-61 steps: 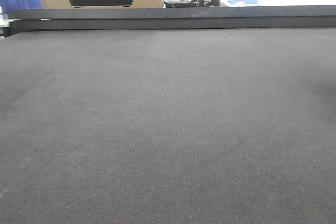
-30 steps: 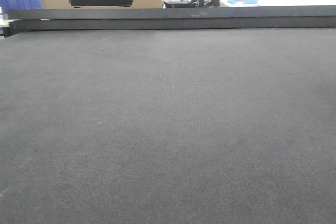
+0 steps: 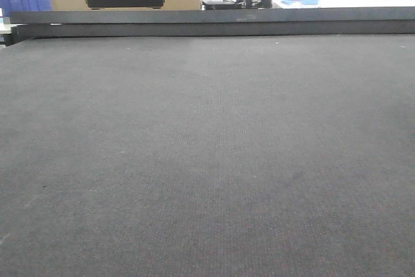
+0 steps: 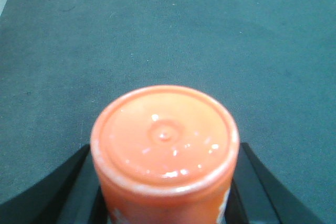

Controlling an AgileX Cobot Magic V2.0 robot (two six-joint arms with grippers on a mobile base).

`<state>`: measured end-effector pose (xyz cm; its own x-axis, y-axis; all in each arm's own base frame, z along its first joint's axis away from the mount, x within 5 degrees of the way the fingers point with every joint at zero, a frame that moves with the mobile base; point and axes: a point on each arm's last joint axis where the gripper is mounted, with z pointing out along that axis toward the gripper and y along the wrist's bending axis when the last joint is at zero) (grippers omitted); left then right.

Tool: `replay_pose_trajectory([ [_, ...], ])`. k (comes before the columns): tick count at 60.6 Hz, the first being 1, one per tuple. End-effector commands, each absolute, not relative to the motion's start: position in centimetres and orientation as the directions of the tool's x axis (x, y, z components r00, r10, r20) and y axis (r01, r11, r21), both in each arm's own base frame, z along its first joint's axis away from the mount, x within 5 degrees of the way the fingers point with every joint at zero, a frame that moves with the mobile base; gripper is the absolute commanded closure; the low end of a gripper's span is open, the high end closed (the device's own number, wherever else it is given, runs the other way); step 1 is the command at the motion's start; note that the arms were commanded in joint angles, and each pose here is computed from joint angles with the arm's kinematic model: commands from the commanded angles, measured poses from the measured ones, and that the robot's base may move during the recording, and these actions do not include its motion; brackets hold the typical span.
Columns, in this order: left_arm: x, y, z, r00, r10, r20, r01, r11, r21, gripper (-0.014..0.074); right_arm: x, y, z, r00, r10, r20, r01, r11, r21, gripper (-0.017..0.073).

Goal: Place cylindrical capacitor in blue bin on shelf
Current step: 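Close both grippers on the cylinders and lift them off the table, then drive the base away from the table holding both cylinders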

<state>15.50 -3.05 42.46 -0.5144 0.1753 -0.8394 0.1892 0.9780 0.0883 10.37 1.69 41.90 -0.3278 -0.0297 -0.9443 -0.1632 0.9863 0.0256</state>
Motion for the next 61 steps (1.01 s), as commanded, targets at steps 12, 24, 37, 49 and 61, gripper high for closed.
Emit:
replay_pose_trajectory([
  [12,15.53,-3.12,42.68,-0.493,0.17,-0.853,0.19,0.978,0.085,0.0705,10.51,1.77,42.26,-0.358,-0.04,-0.933,-0.171,0.985,0.024,0.0629],
  [24,15.55,-3.12,42.7,-0.491,0.171,-0.854,0.19,0.978,0.087,0.0705,10.52,1.77,42.3,-0.354,-0.039,-0.934,-0.171,0.985,0.024,0.0629],
  [37,15.55,-3.12,42.7,-0.491,0.171,-0.854,0.19,0.978,0.087,0.0705,10.53,1.77,42.31,-0.352,-0.038,-0.935,-0.171,0.985,0.024,0.0629],
  [49,15.55,-3.12,42.7,-0.491,0.171,-0.854,0.19,0.978,0.087,0.0705,10.53,1.77,42.31,-0.352,-0.038,-0.935,-0.171,0.985,0.024,0.0629],
  [61,15.55,-3.12,42.7,-0.491,0.171,-0.854,0.19,0.978,0.087,0.0705,10.53,1.77,42.31,-0.352,-0.038,-0.935,-0.171,0.985,0.024,0.0629],
])
